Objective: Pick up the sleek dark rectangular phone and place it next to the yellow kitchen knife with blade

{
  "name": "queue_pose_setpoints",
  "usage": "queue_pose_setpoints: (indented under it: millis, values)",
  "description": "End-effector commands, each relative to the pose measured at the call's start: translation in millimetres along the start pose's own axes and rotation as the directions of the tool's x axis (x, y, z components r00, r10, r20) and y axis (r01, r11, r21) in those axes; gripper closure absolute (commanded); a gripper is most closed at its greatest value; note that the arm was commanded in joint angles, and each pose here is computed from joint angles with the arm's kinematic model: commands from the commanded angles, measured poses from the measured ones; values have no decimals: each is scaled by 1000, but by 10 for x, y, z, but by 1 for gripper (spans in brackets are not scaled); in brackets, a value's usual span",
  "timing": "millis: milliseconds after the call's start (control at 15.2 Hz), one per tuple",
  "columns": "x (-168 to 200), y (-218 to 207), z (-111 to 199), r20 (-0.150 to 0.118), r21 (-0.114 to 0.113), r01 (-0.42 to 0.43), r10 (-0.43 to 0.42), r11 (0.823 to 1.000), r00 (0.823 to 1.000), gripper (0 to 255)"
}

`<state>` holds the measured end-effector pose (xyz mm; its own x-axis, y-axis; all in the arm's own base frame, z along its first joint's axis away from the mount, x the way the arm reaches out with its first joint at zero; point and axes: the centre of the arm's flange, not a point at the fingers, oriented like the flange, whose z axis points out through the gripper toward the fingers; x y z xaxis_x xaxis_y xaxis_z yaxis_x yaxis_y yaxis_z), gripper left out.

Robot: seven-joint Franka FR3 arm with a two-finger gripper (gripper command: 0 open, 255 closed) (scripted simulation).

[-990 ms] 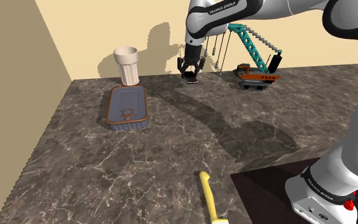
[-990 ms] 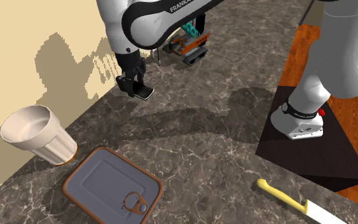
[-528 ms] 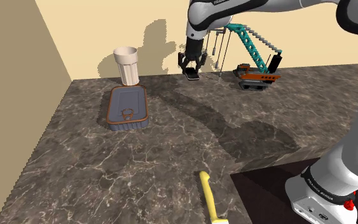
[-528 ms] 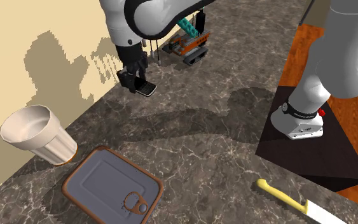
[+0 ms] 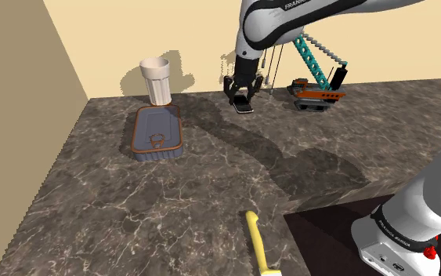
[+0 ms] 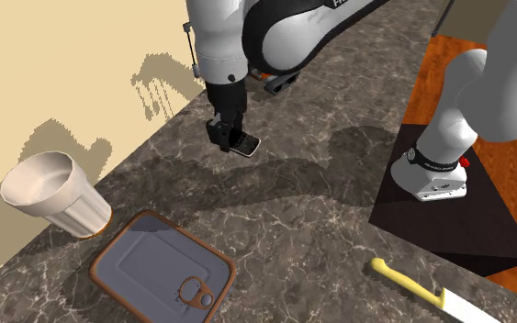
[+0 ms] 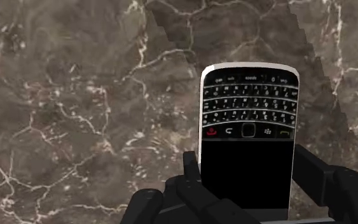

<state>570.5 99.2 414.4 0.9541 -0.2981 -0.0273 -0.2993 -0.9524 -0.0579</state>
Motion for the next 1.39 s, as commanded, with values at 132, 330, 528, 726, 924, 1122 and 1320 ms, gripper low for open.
queue_pose_setpoints:
  millis: [132,330,528,726,924,1122,1320]
  values:
    - [-538,-104,10,0,0,-1,1,1000,1000,255]
    - [-925,-185,24,0,0,-1,1,1000,1000,255]
    - [-1313,-265,37,0,0,-1,1,1000,1000,255]
    - [-1700,-346,51,0,0,-1,1,1000,1000,255]
    - [-2088,-426,65,0,0,-1,1,1000,1000,255]
    - [-2475,-507,79,0,0,-1,1,1000,1000,255]
    - [-2863,-587,93,0,0,-1,1,1000,1000,255]
